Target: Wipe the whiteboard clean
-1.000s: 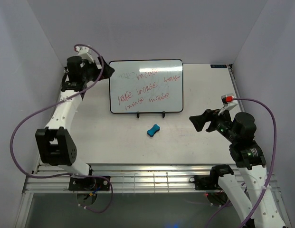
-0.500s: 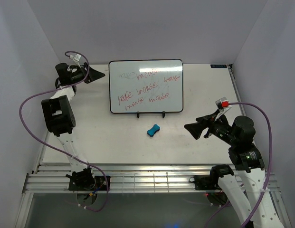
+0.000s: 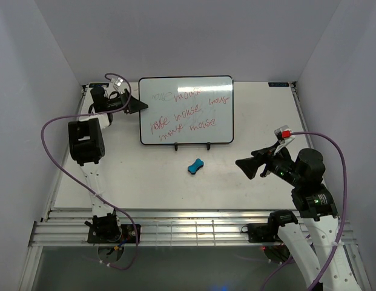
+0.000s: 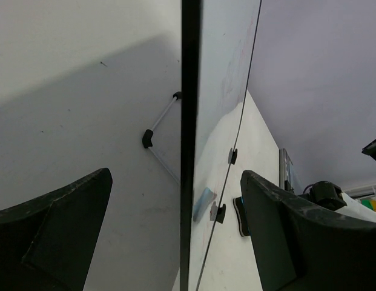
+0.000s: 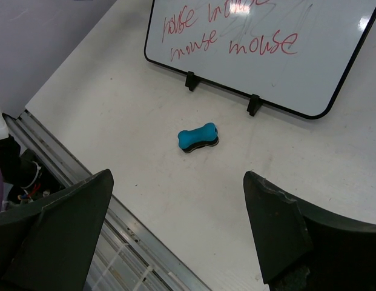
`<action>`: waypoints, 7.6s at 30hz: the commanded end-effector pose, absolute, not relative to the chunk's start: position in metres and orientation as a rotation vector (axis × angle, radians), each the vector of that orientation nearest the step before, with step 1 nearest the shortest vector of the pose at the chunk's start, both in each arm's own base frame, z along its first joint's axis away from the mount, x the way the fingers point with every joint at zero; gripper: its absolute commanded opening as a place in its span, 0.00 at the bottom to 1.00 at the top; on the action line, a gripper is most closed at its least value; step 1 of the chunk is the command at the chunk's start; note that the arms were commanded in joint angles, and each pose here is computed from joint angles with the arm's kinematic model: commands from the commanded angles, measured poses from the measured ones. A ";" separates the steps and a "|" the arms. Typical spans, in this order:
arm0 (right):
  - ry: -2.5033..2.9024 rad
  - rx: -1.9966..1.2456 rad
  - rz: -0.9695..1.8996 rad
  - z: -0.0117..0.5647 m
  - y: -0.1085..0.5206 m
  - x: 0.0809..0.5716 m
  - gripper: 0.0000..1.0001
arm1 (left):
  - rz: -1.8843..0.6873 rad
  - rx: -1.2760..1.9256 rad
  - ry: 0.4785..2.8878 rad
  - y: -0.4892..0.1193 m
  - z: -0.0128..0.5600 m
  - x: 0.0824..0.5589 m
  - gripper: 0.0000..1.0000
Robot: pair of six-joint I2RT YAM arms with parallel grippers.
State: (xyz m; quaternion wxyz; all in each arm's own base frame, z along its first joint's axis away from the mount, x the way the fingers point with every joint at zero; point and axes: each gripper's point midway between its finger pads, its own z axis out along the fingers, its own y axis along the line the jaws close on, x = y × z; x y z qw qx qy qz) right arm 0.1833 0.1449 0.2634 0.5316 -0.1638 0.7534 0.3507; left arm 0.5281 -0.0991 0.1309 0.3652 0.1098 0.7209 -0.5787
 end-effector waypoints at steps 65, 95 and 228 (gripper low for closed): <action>1.800 -0.372 0.814 0.256 0.144 0.192 0.99 | -1.505 0.521 1.389 -0.160 0.321 0.518 0.00; 1.954 -0.204 0.777 0.236 0.135 0.214 0.90 | -1.324 0.279 1.218 -0.159 0.474 0.410 0.00; 2.015 -0.438 0.703 0.216 0.274 0.204 0.08 | -0.939 -0.493 1.992 -0.141 0.224 0.277 0.00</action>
